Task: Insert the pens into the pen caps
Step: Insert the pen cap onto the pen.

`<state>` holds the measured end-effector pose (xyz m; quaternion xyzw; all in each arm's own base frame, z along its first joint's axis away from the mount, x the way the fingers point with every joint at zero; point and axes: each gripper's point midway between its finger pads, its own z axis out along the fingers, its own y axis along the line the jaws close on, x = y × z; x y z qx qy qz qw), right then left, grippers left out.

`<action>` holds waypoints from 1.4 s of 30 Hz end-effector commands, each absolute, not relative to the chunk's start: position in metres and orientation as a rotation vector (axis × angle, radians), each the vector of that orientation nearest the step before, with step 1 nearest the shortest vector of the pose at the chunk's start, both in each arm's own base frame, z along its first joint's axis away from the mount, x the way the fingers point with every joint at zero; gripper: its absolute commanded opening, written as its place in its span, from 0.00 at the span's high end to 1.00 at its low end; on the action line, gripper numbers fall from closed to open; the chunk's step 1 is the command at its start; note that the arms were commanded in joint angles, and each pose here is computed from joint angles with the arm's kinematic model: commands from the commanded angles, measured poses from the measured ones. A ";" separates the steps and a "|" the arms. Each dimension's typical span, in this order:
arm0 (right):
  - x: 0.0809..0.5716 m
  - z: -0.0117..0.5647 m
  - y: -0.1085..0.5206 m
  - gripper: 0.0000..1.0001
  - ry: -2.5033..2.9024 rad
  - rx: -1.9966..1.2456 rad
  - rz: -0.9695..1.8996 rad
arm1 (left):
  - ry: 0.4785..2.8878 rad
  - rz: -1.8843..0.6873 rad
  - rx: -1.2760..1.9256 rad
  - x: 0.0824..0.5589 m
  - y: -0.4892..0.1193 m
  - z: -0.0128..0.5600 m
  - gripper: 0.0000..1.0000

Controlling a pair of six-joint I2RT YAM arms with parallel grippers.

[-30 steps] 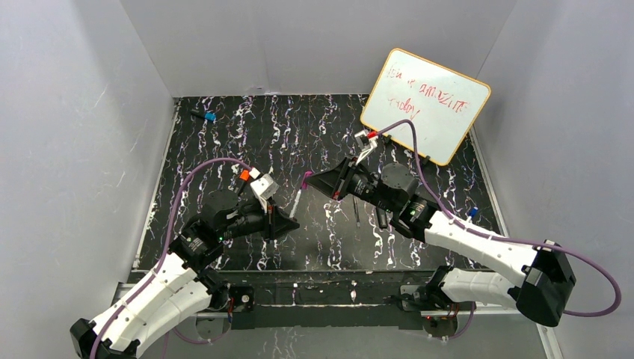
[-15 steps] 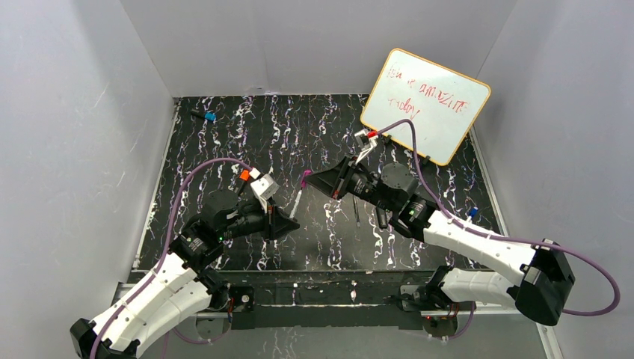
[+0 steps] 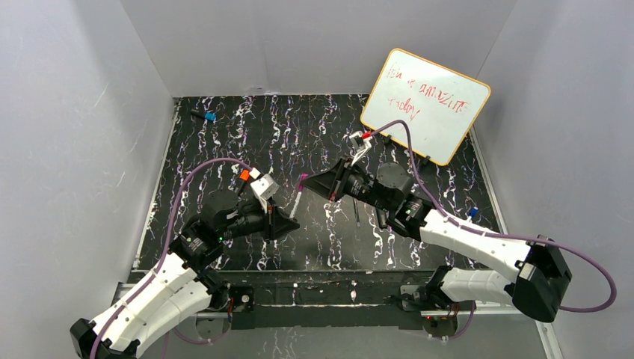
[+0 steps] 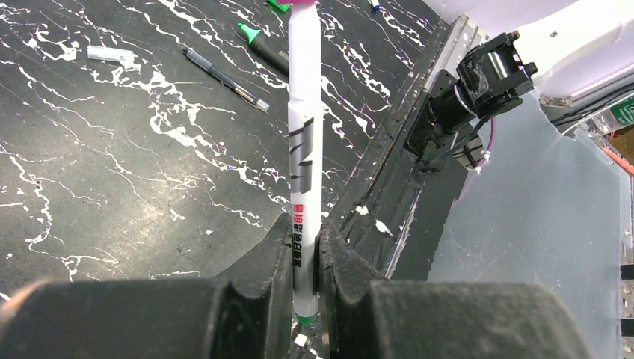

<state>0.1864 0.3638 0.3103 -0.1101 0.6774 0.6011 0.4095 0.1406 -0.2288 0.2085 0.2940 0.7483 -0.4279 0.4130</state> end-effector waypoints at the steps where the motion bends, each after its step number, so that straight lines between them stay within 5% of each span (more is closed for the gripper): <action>1: 0.176 0.323 0.368 0.99 1.657 -0.307 1.572 | 1.878 -1.063 0.738 0.140 -0.226 0.208 1.00; 42: 0.108 0.281 0.400 0.99 1.808 -0.453 1.608 | 1.783 -0.887 0.647 0.190 -0.228 0.245 1.00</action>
